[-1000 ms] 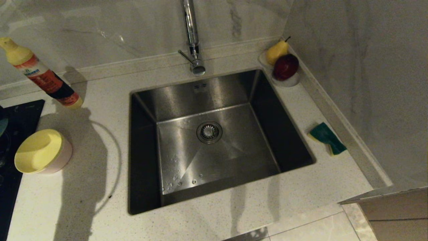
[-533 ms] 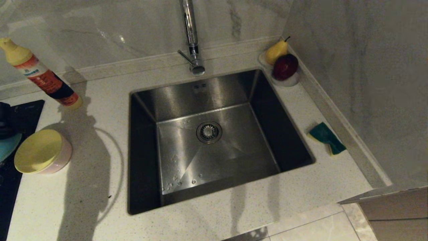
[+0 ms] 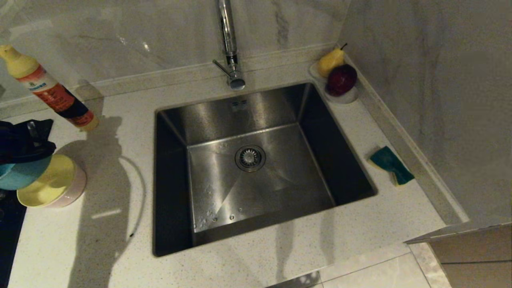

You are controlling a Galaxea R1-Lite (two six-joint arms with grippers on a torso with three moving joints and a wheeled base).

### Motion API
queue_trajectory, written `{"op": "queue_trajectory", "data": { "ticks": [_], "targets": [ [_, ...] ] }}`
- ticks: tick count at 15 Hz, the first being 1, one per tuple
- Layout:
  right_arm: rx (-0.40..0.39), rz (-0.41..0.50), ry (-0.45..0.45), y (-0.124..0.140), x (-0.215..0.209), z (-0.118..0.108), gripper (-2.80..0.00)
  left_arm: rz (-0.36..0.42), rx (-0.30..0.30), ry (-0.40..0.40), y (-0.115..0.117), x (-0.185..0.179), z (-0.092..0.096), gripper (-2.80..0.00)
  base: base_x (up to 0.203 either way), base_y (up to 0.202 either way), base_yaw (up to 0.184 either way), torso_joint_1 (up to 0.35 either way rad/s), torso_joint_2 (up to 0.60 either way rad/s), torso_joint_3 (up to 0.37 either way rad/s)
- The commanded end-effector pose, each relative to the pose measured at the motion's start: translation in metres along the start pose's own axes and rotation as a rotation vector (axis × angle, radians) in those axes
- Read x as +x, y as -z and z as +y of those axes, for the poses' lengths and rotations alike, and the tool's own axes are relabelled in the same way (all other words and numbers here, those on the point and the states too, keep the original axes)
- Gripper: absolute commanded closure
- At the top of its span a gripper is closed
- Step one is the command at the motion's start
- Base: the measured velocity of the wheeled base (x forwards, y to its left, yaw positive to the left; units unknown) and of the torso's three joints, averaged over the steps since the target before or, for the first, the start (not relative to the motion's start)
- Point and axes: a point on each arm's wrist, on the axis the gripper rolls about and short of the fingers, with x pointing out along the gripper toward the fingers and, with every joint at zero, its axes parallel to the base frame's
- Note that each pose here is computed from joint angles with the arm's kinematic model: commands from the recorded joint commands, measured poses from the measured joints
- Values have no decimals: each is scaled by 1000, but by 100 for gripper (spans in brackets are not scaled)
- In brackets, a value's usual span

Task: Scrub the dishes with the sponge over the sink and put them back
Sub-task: Place the bowl on the bowl

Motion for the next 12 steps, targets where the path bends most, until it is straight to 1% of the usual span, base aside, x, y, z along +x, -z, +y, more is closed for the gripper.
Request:
{"op": "queue_trajectory", "data": {
  "ticks": [1,3,6,9,12],
  "targets": [
    [-1,0,0,0,0,0,0,28,5,13,6,5,-4,0,0,0,0,0,0,0],
    [-1,0,0,0,0,0,0,43,7,10,13,8,-3,0,0,0,0,0,0,0],
    [-1,0,0,0,0,0,0,0,14,11,17,20,-1,0,0,0,0,0,0,0],
    [-1,0,-1,0,0,0,0,-18,16,-4,19,27,0,0,0,0,0,0,0,0],
    [-1,0,-1,0,0,0,0,-16,19,-3,20,27,0,0,0,0,0,0,0,0]
  ]
}}
